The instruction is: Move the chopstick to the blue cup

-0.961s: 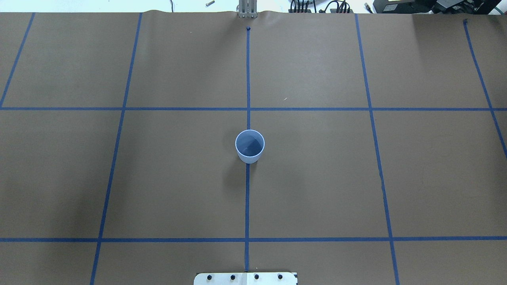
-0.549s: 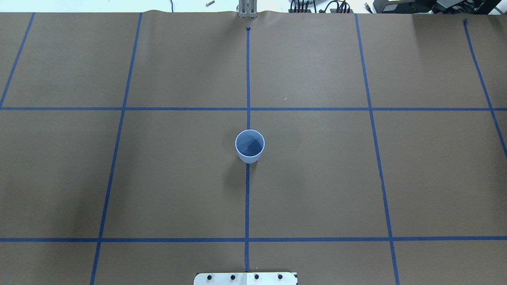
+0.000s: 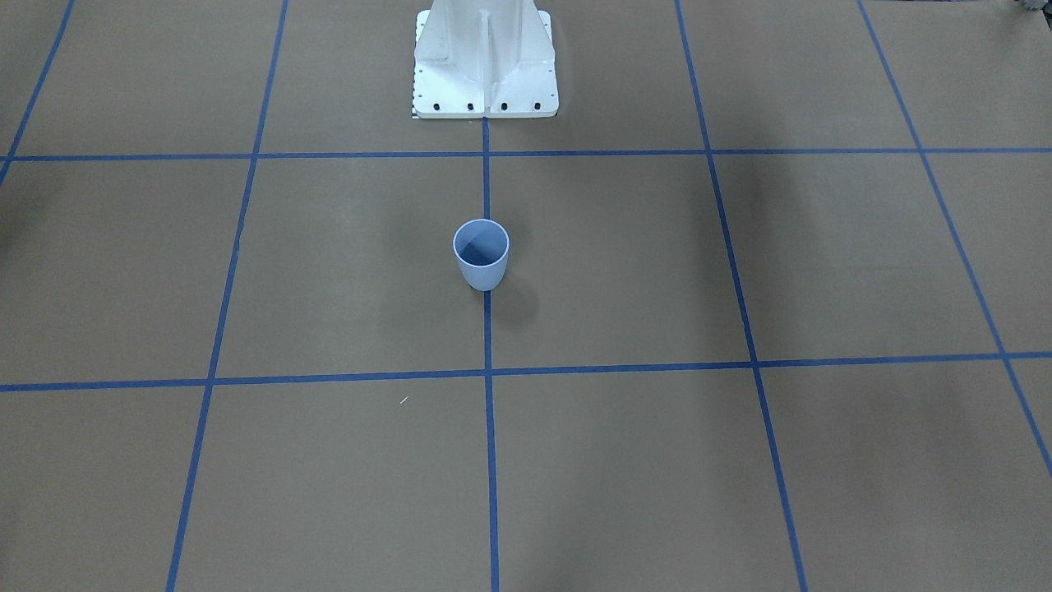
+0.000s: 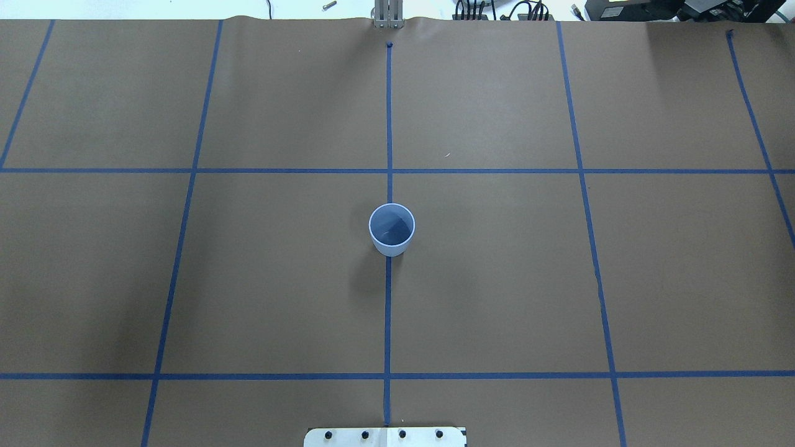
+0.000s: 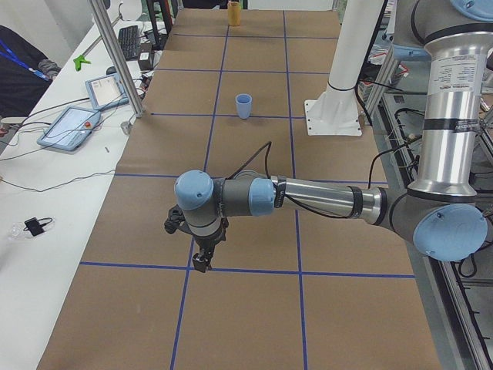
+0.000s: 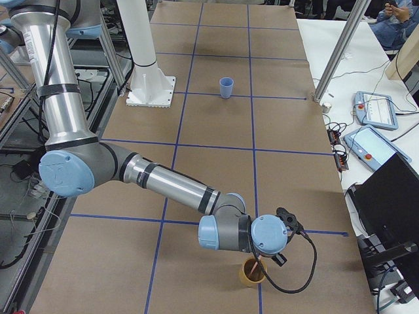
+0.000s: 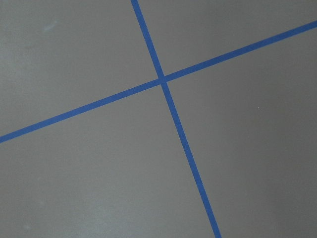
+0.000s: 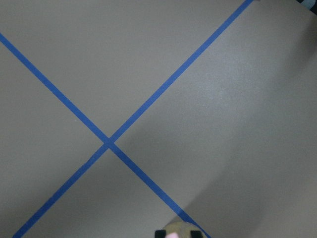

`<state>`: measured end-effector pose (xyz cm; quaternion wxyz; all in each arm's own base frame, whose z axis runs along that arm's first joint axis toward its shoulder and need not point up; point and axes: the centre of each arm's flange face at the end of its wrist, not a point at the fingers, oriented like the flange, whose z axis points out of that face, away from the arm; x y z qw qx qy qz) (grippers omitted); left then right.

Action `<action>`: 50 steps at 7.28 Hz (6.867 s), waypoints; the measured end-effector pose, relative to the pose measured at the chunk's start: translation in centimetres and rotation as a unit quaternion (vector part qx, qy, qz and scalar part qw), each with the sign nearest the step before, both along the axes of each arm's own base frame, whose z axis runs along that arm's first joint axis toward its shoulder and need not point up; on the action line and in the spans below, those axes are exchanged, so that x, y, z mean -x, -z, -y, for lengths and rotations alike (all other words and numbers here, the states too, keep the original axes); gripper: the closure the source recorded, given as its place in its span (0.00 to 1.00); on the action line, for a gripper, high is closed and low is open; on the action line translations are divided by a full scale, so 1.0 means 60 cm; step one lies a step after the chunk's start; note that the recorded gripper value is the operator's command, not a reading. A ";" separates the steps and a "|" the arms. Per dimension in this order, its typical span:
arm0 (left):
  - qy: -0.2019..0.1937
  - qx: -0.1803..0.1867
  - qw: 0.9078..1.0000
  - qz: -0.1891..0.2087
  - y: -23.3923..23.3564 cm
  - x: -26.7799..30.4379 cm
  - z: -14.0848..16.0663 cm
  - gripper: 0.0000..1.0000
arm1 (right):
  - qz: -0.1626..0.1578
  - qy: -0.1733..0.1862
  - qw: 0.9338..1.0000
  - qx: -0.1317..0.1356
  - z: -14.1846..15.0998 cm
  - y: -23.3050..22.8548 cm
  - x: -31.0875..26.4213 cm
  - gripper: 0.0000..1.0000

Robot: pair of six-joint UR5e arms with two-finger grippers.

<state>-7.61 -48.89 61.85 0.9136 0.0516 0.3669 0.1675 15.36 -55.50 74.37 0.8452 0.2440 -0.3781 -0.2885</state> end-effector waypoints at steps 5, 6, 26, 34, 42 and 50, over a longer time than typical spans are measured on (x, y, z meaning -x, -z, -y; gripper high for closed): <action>0.000 0.004 1.000 0.000 -0.007 -0.001 -0.006 0.00 | -0.003 -0.001 1.000 -0.017 0.007 0.030 -0.002 1.00; 0.000 0.005 1.000 0.000 -0.007 -0.001 -0.007 0.00 | -0.004 -0.003 1.000 -0.022 0.007 0.038 -0.004 1.00; 0.001 0.009 1.000 0.000 -0.013 0.000 -0.012 0.00 | 0.090 0.037 0.993 -0.069 -0.006 0.753 0.373 1.00; 0.002 0.028 1.000 -0.001 -0.041 0.001 -0.041 0.00 | 0.010 -0.041 0.999 -0.012 -0.106 1.245 0.907 1.00; 0.002 0.037 0.999 -0.001 -0.058 0.000 -0.057 0.00 | -0.060 -0.070 0.995 0.028 -0.110 1.330 1.117 1.00; 0.001 0.039 0.999 -0.001 -0.060 0.000 -0.062 0.00 | -0.084 -0.053 0.995 0.031 -0.135 1.224 1.174 0.56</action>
